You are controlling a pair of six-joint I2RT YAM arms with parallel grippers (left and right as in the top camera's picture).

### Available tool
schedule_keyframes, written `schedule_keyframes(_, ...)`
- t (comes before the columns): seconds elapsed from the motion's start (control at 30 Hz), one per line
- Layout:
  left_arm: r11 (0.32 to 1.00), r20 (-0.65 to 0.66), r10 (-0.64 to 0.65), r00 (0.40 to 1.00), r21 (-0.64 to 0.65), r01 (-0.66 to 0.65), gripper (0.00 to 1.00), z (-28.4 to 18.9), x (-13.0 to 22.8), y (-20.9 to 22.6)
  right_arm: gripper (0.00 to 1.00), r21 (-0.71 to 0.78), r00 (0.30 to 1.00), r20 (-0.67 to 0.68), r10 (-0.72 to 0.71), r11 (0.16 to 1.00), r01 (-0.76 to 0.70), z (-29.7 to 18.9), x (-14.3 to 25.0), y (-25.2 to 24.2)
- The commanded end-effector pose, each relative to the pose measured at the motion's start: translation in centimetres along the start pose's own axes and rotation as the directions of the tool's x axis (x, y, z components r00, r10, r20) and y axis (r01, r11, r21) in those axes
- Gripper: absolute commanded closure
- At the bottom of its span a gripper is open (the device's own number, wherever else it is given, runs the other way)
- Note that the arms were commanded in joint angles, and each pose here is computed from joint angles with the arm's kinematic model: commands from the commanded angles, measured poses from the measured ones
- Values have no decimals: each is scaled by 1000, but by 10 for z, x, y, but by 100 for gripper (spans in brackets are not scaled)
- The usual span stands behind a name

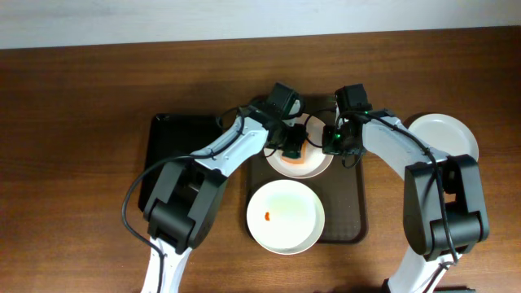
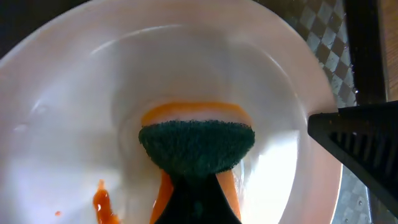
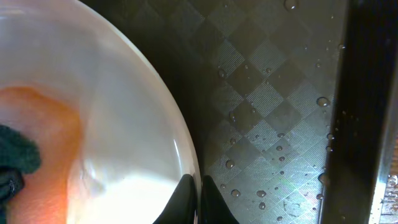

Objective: Clean dirty plates on tray and stack at the side
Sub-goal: 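Scrub the held plate with the sponge in the left gripper, then lift the plate, wipe it over the sponge, stack it on the first plate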

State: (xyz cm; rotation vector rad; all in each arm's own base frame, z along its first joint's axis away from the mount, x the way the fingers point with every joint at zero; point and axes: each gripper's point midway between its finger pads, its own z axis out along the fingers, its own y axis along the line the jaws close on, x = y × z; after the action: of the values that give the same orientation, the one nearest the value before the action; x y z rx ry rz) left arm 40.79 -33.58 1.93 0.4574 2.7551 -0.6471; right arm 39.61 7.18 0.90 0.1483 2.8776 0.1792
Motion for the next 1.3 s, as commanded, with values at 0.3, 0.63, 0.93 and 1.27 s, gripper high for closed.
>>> schedule_keyframes(0.3,755,-26,133,991,-645,-118,100,-73,-38,95,96,56,996,-89,21,998,-16,4,23,-12)
schedule_keyframes(0.63,848,-79,-254,964,-498,183,100,-215,-22,144,96,41,998,-61,-17,999,19,-1,11,-8)
schedule_keyframes(0.93,811,-211,-491,845,-466,355,100,-147,82,272,96,40,998,-56,-17,999,20,-1,10,-7)
schedule_keyframes(1.27,849,128,-362,923,-363,383,0,-270,40,226,96,-7,995,-15,-101,995,101,-24,-12,7)
